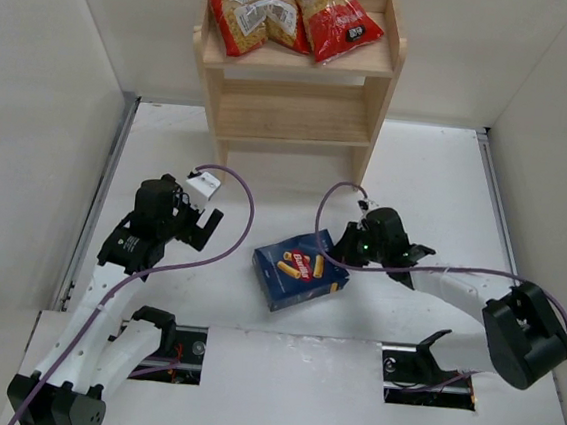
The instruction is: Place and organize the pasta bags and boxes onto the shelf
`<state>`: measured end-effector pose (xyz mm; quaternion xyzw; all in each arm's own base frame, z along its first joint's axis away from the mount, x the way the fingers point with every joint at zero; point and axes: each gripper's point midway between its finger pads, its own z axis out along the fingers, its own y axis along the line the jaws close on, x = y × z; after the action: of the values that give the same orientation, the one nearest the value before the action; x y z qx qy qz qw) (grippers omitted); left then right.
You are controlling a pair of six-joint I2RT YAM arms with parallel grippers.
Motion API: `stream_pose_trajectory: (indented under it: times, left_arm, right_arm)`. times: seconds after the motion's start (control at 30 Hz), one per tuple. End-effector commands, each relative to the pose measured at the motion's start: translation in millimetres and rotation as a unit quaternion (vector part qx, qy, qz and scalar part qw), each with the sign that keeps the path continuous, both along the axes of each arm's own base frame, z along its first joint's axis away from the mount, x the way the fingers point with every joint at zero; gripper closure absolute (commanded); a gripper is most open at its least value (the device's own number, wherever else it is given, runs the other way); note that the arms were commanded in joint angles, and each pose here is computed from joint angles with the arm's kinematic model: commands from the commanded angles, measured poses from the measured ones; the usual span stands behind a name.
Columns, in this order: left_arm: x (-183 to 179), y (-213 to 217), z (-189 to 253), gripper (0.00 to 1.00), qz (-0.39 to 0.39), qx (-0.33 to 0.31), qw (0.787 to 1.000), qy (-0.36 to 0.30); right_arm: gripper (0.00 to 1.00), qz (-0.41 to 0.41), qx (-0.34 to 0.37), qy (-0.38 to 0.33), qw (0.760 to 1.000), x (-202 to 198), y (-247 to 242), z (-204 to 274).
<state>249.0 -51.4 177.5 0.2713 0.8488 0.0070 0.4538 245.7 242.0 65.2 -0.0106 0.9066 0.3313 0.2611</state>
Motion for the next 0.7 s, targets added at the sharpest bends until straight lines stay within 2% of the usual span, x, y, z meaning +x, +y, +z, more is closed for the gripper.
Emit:
stream_pose_trajectory:
  times: [0.0, 0.17, 0.43, 0.5, 0.67]
  left_arm:
    - [6, 2, 6, 0.00, 0.004, 0.004, 1.000, -0.021]
    - [10, 5, 8, 0.00, 0.011, 0.007, 0.999, -0.030]
    - [15, 6, 8, 0.00, 0.014, 0.010, 0.999, -0.034]
    - [15, 6, 8, 0.00, 0.014, 0.010, 0.999, -0.035]
    - [16, 5, 5, 0.00, 0.013, 0.011, 0.999, -0.033]
  right_arm:
    - [1.00, -0.029, 0.051, 0.000, 0.998, -3, -3, 27]
    - [1.00, -0.079, 0.197, -0.041, 0.976, 18, -8, 99]
    - [1.00, -0.106, 0.325, -0.080, 0.936, 25, -5, 173]
    - [1.00, -0.118, 0.325, -0.071, 0.936, 28, -8, 169]
    - [1.00, -0.148, 0.266, -0.028, 0.952, 30, -15, 113]
